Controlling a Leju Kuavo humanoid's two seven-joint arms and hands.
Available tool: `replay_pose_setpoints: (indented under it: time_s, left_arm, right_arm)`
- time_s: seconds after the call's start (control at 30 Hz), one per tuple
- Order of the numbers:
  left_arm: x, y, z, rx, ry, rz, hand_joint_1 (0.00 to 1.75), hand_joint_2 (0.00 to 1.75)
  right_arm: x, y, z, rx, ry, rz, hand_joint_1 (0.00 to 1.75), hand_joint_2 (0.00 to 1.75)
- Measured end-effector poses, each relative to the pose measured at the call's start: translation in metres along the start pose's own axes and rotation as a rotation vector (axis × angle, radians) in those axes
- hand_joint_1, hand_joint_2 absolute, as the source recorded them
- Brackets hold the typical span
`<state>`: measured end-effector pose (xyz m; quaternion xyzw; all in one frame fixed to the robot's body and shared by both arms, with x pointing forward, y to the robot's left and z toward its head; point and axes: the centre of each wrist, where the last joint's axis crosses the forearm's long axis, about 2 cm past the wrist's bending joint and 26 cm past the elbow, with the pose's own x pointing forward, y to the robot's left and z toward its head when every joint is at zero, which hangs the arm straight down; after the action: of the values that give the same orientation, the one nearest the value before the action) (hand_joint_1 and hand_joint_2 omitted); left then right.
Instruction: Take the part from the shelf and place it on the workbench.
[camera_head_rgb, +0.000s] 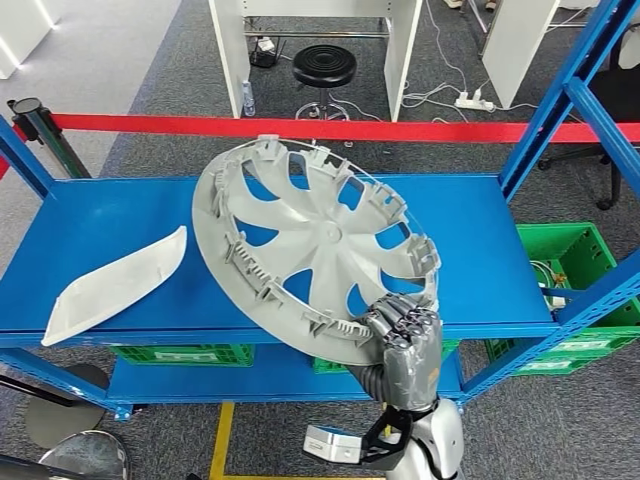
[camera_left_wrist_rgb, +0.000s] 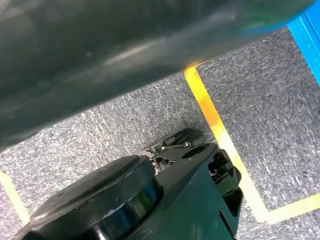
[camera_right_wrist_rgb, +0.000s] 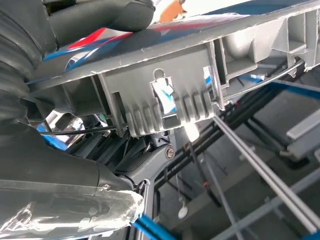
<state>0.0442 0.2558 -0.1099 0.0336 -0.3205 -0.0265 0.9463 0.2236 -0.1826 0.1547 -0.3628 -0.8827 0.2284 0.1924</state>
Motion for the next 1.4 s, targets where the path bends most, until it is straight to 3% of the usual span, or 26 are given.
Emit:
replay_pose_setpoints:
  time_s: [0.17, 0.3, 0.8, 1.2, 1.4]
  left_arm:
    - [0.000, -0.001, 0.000, -0.002, -0.006, 0.009, 0.00, 0.00]
    - [0.000, -0.002, 0.000, -0.001, -0.029, 0.014, 0.00, 1.75]
    - [0.000, 0.000, 0.000, 0.018, -0.057, -0.007, 0.00, 1.75]
    - [0.001, 0.007, -0.002, 0.036, -0.053, -0.051, 0.00, 1.75]
    - [0.004, 0.009, -0.003, 0.042, -0.055, -0.054, 0.00, 1.75]
  right_arm:
    - [0.001, -0.008, -0.003, -0.032, -0.004, 0.009, 1.75, 1.75]
    - [0.002, -0.013, -0.006, -0.042, -0.022, 0.028, 1.75, 1.75]
    - [0.006, -0.020, -0.011, -0.043, -0.069, 0.069, 1.75, 1.75]
    - [0.013, -0.013, -0.013, -0.041, 0.046, -0.003, 1.75, 1.75]
    - [0.018, -0.010, -0.013, -0.026, -0.001, -0.028, 1.75, 1.75]
